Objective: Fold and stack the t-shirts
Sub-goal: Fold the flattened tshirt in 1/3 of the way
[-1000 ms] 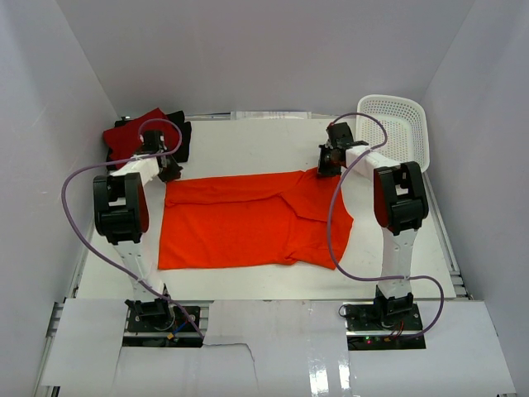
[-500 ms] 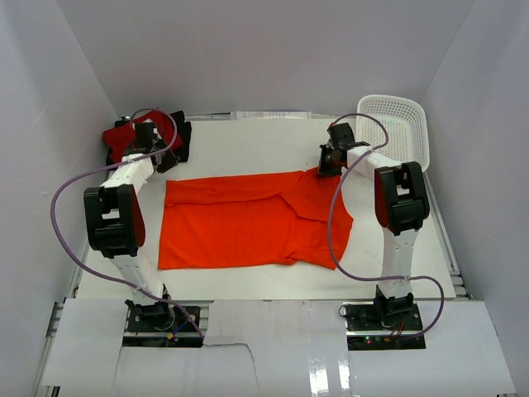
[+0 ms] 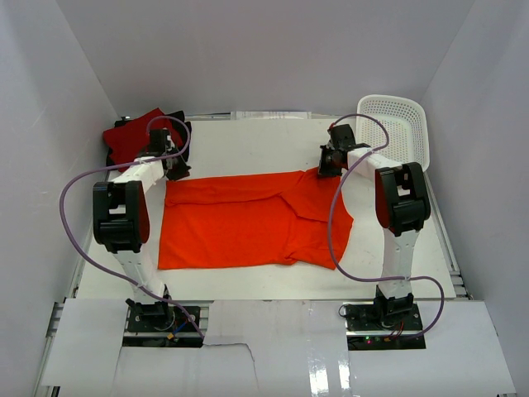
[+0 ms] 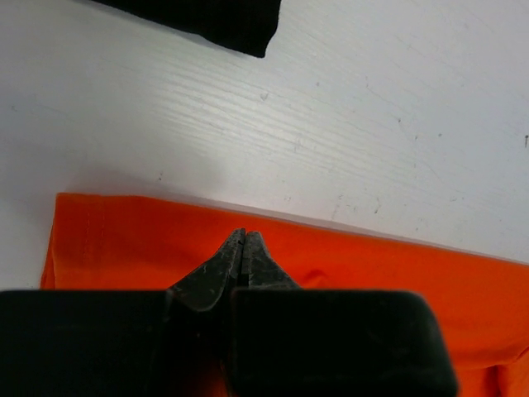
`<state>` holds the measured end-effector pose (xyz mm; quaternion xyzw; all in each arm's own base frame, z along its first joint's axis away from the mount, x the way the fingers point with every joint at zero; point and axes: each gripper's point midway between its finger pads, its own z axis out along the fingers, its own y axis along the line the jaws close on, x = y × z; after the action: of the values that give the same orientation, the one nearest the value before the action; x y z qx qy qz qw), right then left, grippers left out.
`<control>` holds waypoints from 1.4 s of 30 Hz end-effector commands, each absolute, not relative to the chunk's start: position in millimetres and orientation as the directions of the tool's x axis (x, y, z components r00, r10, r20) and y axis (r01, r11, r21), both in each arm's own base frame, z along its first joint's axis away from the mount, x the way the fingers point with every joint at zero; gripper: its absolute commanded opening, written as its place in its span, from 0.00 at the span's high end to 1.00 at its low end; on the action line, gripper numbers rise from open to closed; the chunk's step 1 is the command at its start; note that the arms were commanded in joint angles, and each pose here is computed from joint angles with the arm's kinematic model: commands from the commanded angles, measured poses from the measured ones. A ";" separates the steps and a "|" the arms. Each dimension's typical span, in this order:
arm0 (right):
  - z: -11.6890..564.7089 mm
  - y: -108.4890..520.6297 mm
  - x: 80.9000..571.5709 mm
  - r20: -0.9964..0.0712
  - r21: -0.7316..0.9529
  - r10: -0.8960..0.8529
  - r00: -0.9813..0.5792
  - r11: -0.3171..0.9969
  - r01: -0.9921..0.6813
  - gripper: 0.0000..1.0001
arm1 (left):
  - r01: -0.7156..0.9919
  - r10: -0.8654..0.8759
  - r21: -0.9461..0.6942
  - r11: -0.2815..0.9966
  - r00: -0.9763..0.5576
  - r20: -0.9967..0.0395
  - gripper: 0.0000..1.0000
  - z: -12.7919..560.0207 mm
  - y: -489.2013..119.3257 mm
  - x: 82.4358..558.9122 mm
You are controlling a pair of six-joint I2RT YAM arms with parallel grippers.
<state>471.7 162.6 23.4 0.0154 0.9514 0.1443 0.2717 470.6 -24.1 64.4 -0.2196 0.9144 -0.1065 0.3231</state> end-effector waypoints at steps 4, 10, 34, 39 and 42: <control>-8.9 150.7 442.3 -0.412 0.239 0.085 -0.907 0.971 -0.018 0.92 | -0.350 -0.455 -0.290 0.891 -0.706 -0.543 0.92 61.0 -15.0 462.3; -11.6 150.3 439.3 -0.406 0.240 0.086 -0.910 0.971 -0.016 0.92 | -0.358 -0.455 -0.280 0.891 -0.712 -0.535 1.00 61.6 -14.0 455.6; -16.4 151.4 438.4 -0.397 0.245 0.084 -0.914 0.969 -0.017 0.92 | -0.428 -0.433 -0.100 0.898 -0.819 -0.377 1.00 -19.5 -9.2 451.8; -19.3 153.2 455.9 -0.404 0.234 0.082 -0.911 0.972 -0.016 0.92 | -0.429 -0.435 -0.104 0.897 -0.821 -0.370 1.00 -22.5 -9.3 467.8; -18.2 153.3 476.6 -0.411 0.232 0.086 -0.908 0.973 -0.013 0.92 | -0.432 -0.439 -0.106 0.896 -0.821 -0.364 1.00 -28.4 -10.1 475.4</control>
<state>486.1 167.3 23.6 0.0144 0.9493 0.1546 0.2734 503.2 -23.7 23.2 -0.2180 0.9364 -0.0527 0.2698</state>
